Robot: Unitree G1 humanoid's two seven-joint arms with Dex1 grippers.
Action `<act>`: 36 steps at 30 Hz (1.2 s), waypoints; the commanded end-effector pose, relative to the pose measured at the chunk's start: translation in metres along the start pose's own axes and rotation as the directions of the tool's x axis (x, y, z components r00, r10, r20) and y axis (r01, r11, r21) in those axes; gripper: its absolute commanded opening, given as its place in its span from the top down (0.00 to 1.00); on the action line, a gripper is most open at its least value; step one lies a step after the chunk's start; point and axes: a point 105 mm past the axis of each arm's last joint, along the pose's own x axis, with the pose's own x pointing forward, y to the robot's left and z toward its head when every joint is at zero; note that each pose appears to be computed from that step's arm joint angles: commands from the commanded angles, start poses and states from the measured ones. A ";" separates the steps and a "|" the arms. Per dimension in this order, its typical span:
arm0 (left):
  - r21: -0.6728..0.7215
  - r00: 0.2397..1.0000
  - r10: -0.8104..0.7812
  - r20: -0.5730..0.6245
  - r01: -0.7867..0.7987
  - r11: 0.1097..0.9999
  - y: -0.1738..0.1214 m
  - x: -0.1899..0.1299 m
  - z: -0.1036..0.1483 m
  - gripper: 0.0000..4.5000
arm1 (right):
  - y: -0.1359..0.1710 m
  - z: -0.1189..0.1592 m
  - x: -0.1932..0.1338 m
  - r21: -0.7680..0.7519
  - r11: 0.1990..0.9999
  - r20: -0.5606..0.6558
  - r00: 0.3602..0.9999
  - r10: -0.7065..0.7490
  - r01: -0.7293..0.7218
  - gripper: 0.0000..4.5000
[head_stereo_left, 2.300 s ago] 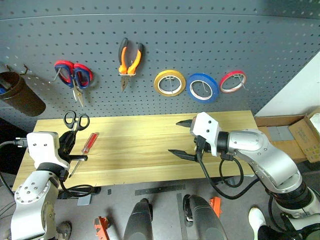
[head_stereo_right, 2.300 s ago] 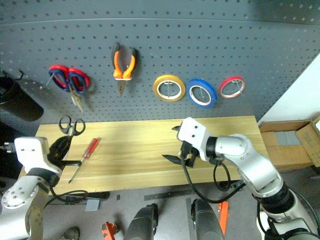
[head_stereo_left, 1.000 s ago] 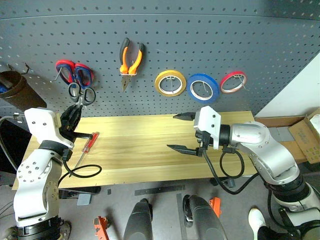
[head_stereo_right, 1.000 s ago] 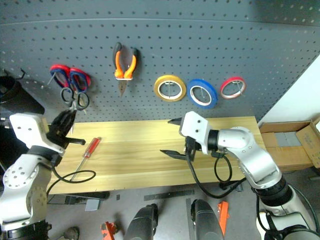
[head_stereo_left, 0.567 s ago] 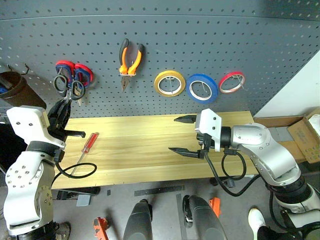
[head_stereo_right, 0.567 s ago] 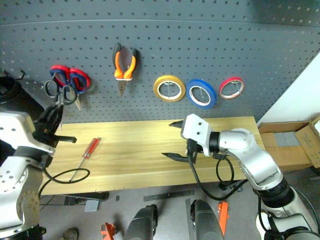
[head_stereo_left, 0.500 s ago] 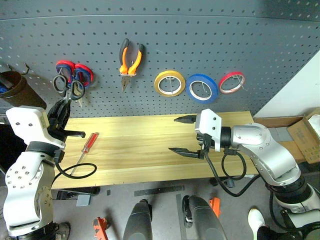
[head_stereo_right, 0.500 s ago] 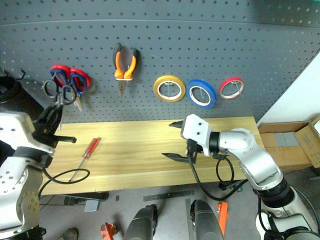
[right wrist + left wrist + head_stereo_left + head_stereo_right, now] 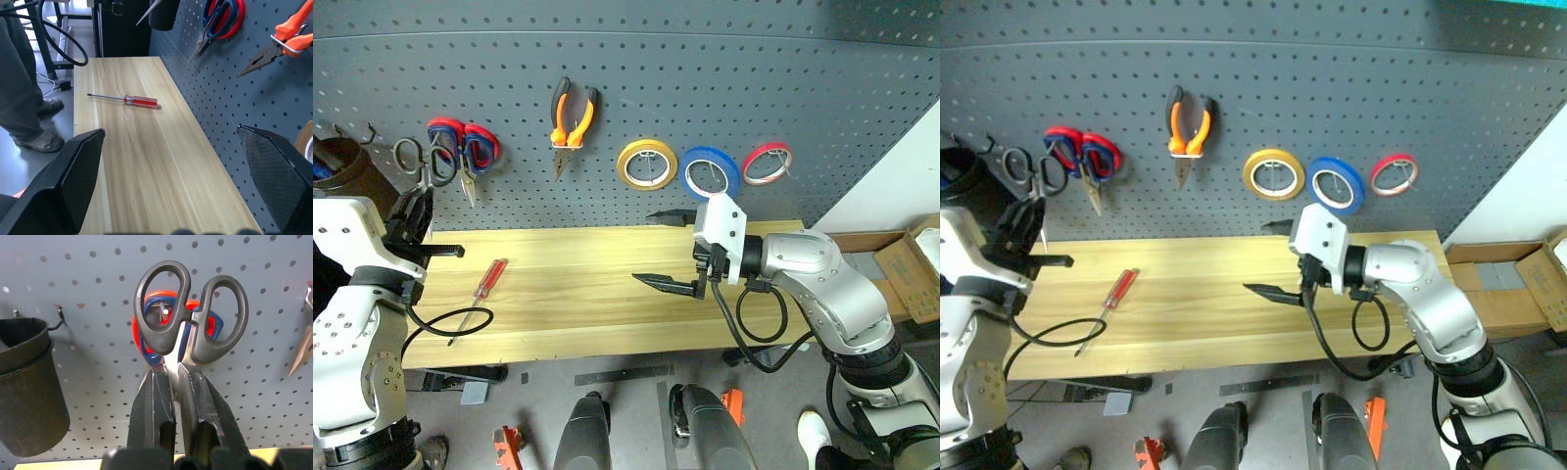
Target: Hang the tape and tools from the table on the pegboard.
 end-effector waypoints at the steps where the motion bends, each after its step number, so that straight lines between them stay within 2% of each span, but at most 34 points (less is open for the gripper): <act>1: 0.030 0.998 -0.054 0.018 0.054 0.998 -0.007 0.008 0.008 1.00 | -0.002 0.011 -0.001 -0.027 1.000 0.030 1.000 -0.009 0.010 0.00; 12: 0.057 0.999 -0.002 -0.037 0.004 0.998 0.005 0.024 -0.009 1.00 | -0.002 0.014 -0.001 -0.022 0.999 0.039 0.999 -0.031 0.032 0.00; 16: 0.029 0.999 -0.014 -0.046 0.015 0.999 0.001 0.028 -0.014 1.00 | -0.009 0.019 0.000 -0.028 0.997 0.068 0.995 -0.071 0.073 0.00; 21: -0.006 0.999 -0.012 -0.049 0.012 1.000 -0.001 0.030 -0.016 0.66 | -0.012 0.024 0.000 -0.031 0.994 0.096 0.991 -0.097 0.100 0.00; 26: -0.053 0.996 0.040 -0.076 -0.044 0.998 0.008 0.019 -0.023 0.28 | -0.012 0.024 -0.002 -0.030 0.994 0.099 0.989 -0.105 0.108 0.00; 28: -0.046 0.991 0.020 -0.135 -0.026 0.999 0.007 0.007 -0.035 0.13 | -0.011 0.023 -0.003 -0.026 0.994 0.094 0.990 -0.107 0.110 0.00; 29: -0.035 0.978 -0.002 -0.207 -0.006 0.999 0.006 -0.001 -0.048 0.05 | -0.011 0.021 -0.004 -0.023 0.994 0.089 0.990 -0.106 0.108 0.00; 31: -0.018 0.942 -0.016 -0.334 0.010 1.000 0.007 -0.015 -0.072 0.05 | -0.009 0.019 -0.004 -0.014 0.994 0.080 0.991 -0.103 0.105 0.00; 34: 0.086 0.829 0.035 -0.558 0.015 0.996 0.022 -0.030 -0.112 0.05 | -0.003 0.004 -0.002 0.040 0.995 0.004 0.996 -0.094 0.094 0.00; 36: 0.124 0.771 0.053 -0.635 0.034 0.992 0.027 -0.028 -0.124 0.05 | 0.002 -0.005 0.000 0.095 0.991 -0.048 0.995 -0.091 0.095 0.00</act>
